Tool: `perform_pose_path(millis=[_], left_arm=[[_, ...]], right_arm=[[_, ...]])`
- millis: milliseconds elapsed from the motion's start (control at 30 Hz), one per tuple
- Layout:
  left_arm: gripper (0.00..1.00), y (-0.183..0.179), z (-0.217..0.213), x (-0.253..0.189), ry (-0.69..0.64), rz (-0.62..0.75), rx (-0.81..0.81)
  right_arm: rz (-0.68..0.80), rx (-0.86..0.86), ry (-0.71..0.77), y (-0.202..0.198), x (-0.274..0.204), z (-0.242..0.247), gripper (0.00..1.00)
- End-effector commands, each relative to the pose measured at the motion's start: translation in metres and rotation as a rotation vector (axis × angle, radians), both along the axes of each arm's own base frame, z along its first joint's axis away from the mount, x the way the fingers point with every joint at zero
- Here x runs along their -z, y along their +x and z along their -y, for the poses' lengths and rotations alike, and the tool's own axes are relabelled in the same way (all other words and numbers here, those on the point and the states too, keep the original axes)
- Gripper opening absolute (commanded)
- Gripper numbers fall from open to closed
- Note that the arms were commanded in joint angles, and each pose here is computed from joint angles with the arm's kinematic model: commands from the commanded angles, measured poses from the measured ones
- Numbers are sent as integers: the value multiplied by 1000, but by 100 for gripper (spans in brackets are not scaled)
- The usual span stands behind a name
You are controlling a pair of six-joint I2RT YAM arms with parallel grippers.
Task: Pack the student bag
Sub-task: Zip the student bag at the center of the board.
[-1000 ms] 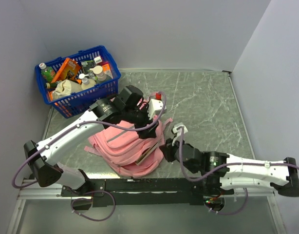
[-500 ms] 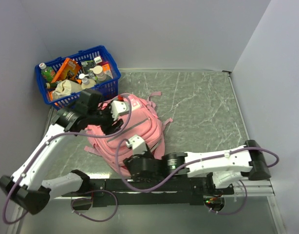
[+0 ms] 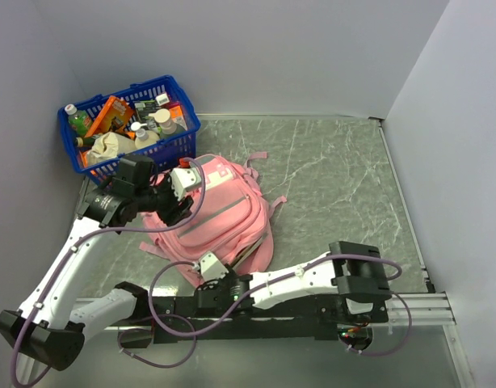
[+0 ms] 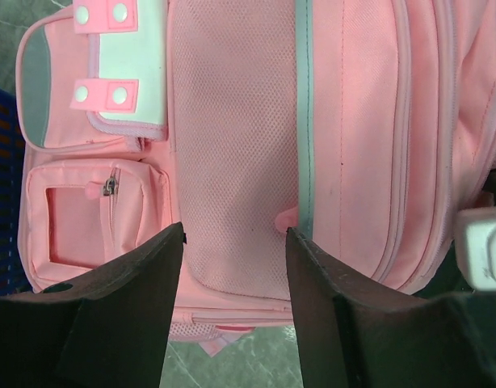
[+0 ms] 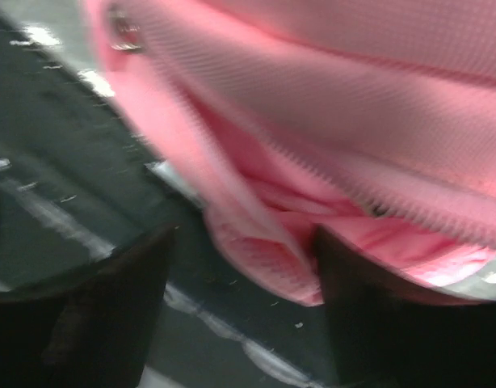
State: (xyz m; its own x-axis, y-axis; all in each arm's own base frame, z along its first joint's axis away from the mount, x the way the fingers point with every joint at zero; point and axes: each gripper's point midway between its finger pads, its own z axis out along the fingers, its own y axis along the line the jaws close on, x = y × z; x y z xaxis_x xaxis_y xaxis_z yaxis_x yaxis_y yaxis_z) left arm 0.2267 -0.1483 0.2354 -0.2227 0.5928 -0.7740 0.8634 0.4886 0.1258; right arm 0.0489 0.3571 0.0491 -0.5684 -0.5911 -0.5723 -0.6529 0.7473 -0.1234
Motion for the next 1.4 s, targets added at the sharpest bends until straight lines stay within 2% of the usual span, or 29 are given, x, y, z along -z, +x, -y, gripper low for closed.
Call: perform_pose_path(millis=[0,33,67,200,233,367,433,467,567,667,733,767,867,967,1000,1067,1100,1167,1233,1367], left_arm=[[57,1,6,-18,-55,37,9],[57,1,7,-17,-62,35,9],[58,0,8,-17,-68,32,10],[59,-3,15,-4,-83,-19,40],[59,-3,16,-1,-85,-32,46],[60,-2,24,8,-97,-89,76],[60,-2,29,10,-108,-120,97],[60,-1,31,12,-111,-132,100],[61,-1,36,8,-134,-137,116],[61,-3,40,2,-158,-128,126],[61,-6,44,-1,-167,-123,133],[61,-5,44,-3,-171,-105,127],[60,-6,49,-10,-181,-51,111],[59,-6,52,-18,-196,-14,89],[59,-4,51,-19,-195,-6,72],[59,-3,51,-23,-199,-4,64],[59,-4,51,-23,-197,-6,64],[59,-6,49,-24,-199,7,61],[59,-8,47,-24,-193,9,63],[59,-12,45,-28,-184,-4,63]], right_arm=[[51,129,-95,11,13,24,16],[58,153,-101,14,14,30,6],[63,178,-120,17,20,43,1],[74,299,-91,41,19,81,4],[73,310,-50,45,10,83,6],[93,370,-34,69,2,114,9],[109,375,-1,77,-8,118,29],[104,361,11,77,-9,117,50],[79,305,68,68,-20,108,72],[69,316,114,56,-43,109,83],[40,325,191,46,-65,103,83],[20,320,201,35,-70,103,78],[-13,288,263,9,-92,86,69],[-6,277,268,0,-104,63,67],[7,279,208,-1,-93,59,67],[17,353,202,0,-98,49,69],[55,365,99,2,-83,55,70],[97,433,125,9,-91,44,71],[170,490,92,18,-87,46,71],[216,531,139,29,-69,29,68]])
